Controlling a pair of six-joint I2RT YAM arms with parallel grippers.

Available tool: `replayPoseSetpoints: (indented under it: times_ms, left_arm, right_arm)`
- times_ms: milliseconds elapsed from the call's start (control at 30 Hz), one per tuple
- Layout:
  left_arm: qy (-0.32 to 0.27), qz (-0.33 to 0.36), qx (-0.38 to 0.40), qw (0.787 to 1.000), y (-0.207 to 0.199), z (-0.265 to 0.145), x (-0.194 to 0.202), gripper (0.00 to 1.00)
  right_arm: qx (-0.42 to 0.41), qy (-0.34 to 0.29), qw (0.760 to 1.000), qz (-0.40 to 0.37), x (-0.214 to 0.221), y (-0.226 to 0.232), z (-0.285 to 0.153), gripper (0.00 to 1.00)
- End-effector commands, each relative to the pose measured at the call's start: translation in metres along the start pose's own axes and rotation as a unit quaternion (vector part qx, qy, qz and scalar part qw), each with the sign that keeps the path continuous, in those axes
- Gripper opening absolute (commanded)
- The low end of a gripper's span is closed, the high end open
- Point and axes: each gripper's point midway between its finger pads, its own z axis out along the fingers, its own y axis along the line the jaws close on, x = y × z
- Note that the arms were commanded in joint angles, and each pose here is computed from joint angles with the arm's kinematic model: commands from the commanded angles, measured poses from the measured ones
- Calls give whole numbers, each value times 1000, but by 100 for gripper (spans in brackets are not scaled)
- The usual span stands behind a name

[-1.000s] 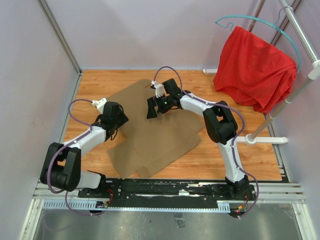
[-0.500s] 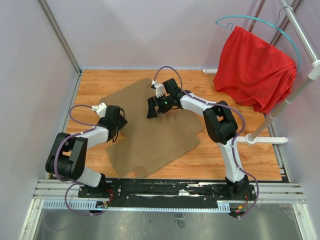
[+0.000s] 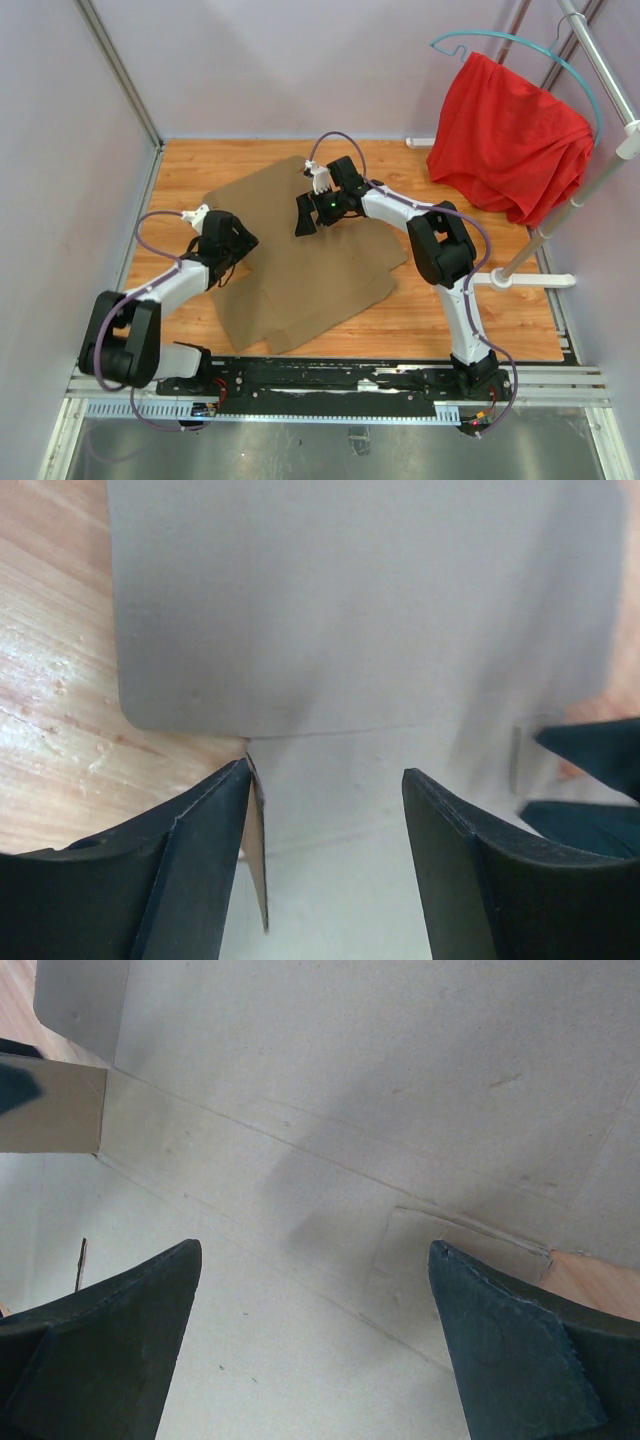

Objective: Fold the paper box

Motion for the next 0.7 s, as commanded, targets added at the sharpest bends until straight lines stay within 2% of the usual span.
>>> replayPoseSetpoints:
  times_ms: [0,167,433,667]
  left_arm:
    - [-11,-8,59,998,-24,-36,-17,69]
    - [-17,-13,87,996,-33,-52,-21,69]
    - [6,-3,70,997,-27,-49,-12,68]
    - [-38,7,52,998,-17,-76,-33,68]
  right_arm:
    - [2,41,999,32,31,-7,6,97]
    - [2,40,999,33,30,-8,4,97]
    - [1,40,999,35,31,-8,3,97]
    - [0,41,999,35,31,-9,5,97]
